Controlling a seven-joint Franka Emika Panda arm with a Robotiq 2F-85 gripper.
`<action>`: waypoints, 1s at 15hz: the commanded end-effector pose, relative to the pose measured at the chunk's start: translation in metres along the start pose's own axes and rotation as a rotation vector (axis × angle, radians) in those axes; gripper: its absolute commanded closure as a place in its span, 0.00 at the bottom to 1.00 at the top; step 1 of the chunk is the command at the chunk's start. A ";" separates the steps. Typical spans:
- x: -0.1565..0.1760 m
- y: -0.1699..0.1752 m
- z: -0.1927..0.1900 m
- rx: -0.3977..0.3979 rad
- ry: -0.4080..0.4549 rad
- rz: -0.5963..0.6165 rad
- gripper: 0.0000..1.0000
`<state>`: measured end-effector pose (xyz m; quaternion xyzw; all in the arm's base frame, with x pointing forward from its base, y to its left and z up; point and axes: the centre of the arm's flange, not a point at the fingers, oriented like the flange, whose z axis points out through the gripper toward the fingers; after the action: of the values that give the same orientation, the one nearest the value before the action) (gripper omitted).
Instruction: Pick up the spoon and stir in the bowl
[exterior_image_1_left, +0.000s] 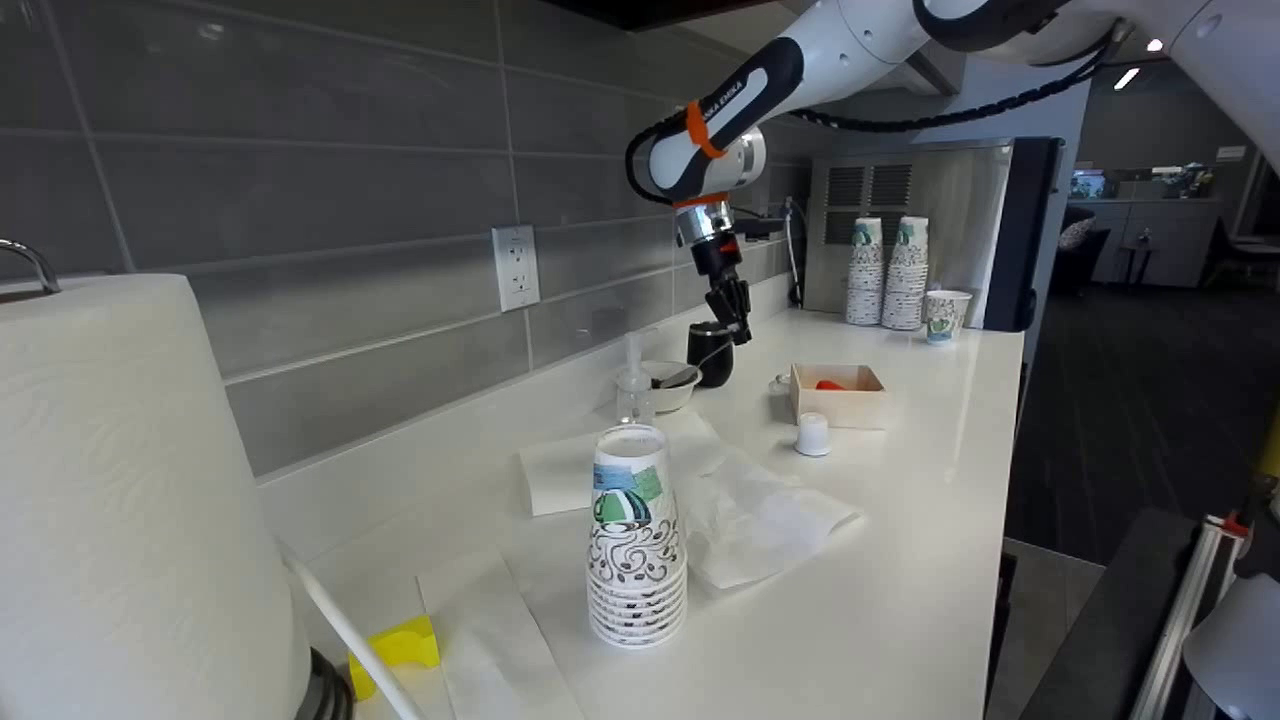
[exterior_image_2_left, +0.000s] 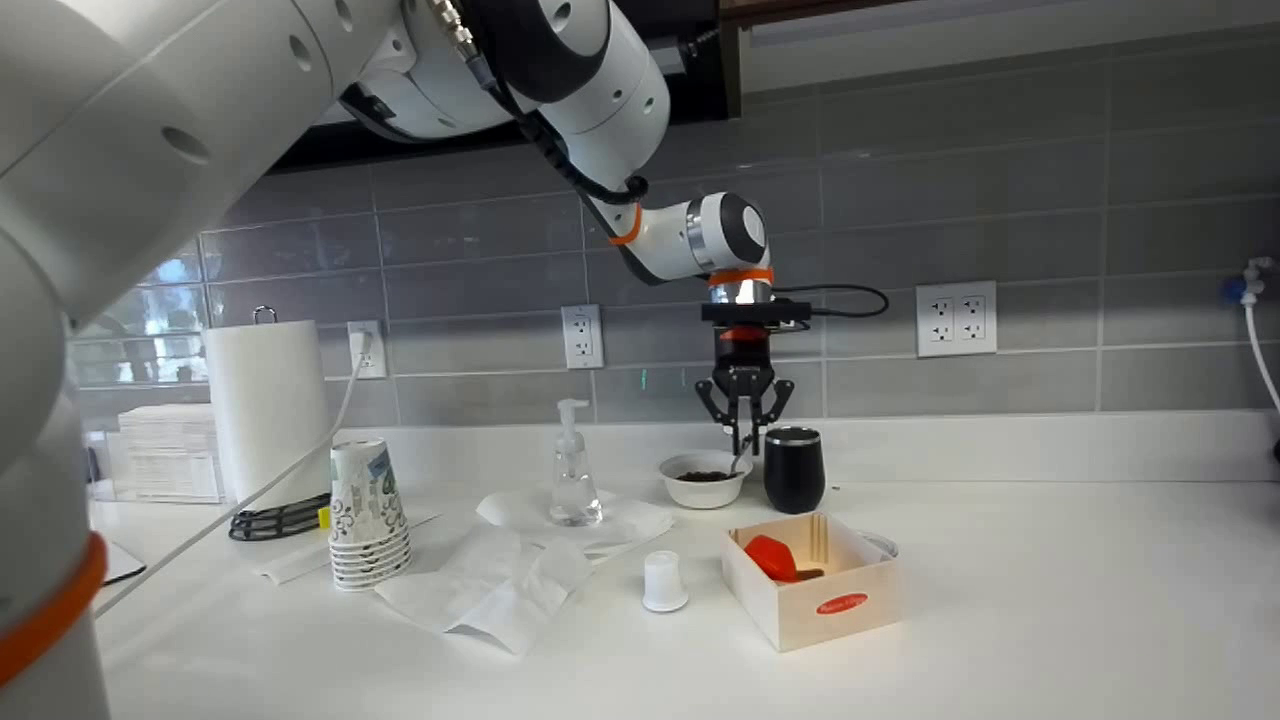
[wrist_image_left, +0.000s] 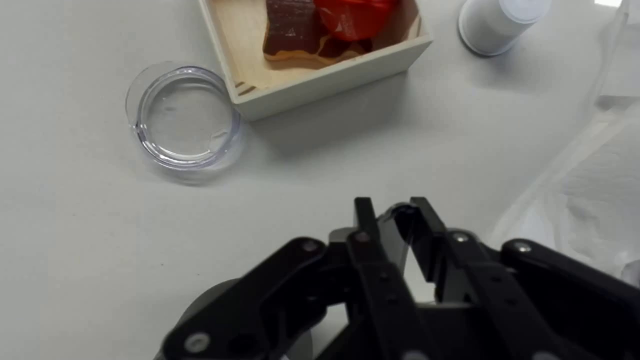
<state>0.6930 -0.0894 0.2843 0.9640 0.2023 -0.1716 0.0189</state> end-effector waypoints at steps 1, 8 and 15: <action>-0.027 0.002 0.022 0.033 0.092 -0.053 0.94; -0.033 0.002 0.046 0.054 0.145 -0.111 0.94; -0.035 -0.009 0.047 0.068 0.154 -0.137 0.53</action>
<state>0.6599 -0.1014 0.2442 0.9589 0.2558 -0.1192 -0.0305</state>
